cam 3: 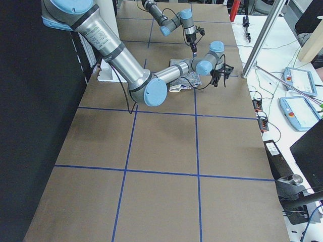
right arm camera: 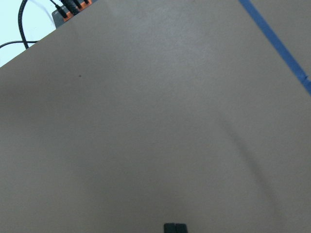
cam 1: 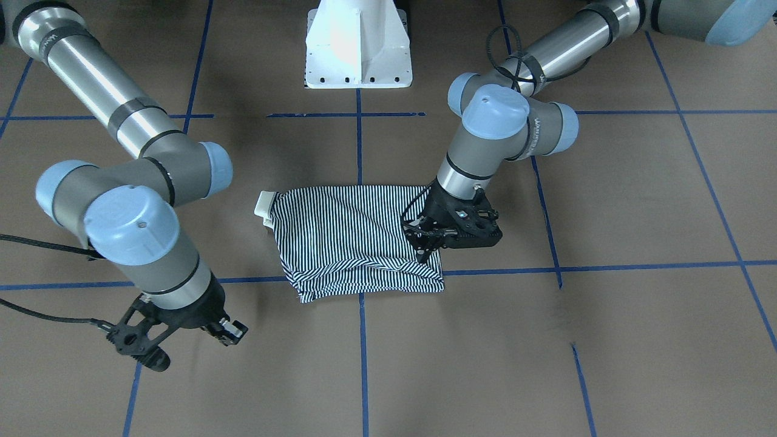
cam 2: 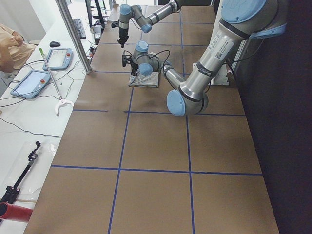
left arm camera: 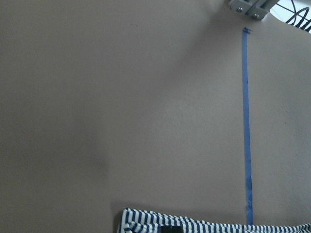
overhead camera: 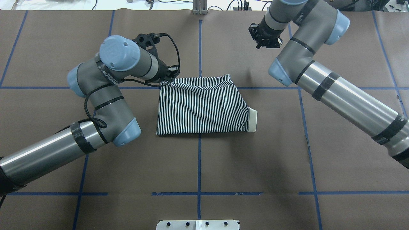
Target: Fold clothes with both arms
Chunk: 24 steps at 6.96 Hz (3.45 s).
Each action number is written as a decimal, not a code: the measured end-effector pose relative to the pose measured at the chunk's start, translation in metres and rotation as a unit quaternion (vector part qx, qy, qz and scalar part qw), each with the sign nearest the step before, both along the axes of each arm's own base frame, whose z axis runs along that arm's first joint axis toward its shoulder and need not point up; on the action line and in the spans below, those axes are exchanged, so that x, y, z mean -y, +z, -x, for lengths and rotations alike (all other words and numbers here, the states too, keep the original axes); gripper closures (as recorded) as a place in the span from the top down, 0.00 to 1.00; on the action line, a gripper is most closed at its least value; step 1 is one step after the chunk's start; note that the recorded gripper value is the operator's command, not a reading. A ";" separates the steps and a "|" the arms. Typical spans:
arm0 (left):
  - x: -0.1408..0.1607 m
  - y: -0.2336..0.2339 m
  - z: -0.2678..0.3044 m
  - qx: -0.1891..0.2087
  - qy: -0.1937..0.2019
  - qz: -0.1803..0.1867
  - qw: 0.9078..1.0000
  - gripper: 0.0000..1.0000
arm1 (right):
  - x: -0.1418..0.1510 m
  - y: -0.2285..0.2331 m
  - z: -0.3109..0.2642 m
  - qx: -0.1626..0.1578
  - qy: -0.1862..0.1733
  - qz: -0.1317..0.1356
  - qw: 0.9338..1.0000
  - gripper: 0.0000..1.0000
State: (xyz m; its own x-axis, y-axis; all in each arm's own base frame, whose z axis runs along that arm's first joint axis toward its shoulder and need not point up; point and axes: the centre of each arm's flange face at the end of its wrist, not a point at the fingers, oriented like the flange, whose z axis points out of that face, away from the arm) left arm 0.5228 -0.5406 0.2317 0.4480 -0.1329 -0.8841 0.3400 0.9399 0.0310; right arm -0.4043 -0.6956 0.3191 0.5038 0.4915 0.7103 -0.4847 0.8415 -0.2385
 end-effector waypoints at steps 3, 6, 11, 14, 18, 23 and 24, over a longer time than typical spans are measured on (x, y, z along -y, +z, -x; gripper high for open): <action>-0.035 -0.004 -0.040 0.010 0.049 0.017 0.999 0.00 | -0.002 0.032 -0.032 -0.003 -0.026 -0.008 1.000 0.00; -0.021 0.004 -0.041 0.024 0.055 -0.004 0.998 0.00 | -0.007 0.045 -0.036 -0.005 -0.028 -0.004 1.000 0.00; 0.080 0.022 -0.045 0.040 0.016 -0.041 0.998 0.00 | -0.009 0.046 -0.035 -0.005 -0.028 -0.003 1.000 0.00; 0.164 0.026 0.014 0.052 -0.022 -0.076 0.995 0.00 | -0.009 0.041 -0.046 0.009 -0.033 0.000 0.999 0.00; 0.169 0.122 0.185 0.055 0.018 -0.109 0.992 0.00 | 0.000 0.108 -0.181 -0.003 -0.071 -0.052 0.996 0.00; 0.096 0.181 0.507 0.176 0.042 -0.146 0.972 0.00 | -0.117 0.259 -0.412 -0.044 -0.119 -0.137 0.982 0.00; 0.060 0.201 0.536 0.164 0.072 -0.122 0.976 0.11 | -0.145 0.279 -0.423 -0.036 -0.138 -0.142 0.979 0.00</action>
State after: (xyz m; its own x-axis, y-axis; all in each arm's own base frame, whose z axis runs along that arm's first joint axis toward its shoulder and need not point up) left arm -0.0130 -0.6005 0.4325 0.7103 0.1486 -0.6880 0.1397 0.9283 0.3447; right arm 0.0190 -0.5506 0.5978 0.6429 0.1167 0.7570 -0.2361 0.9704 0.0509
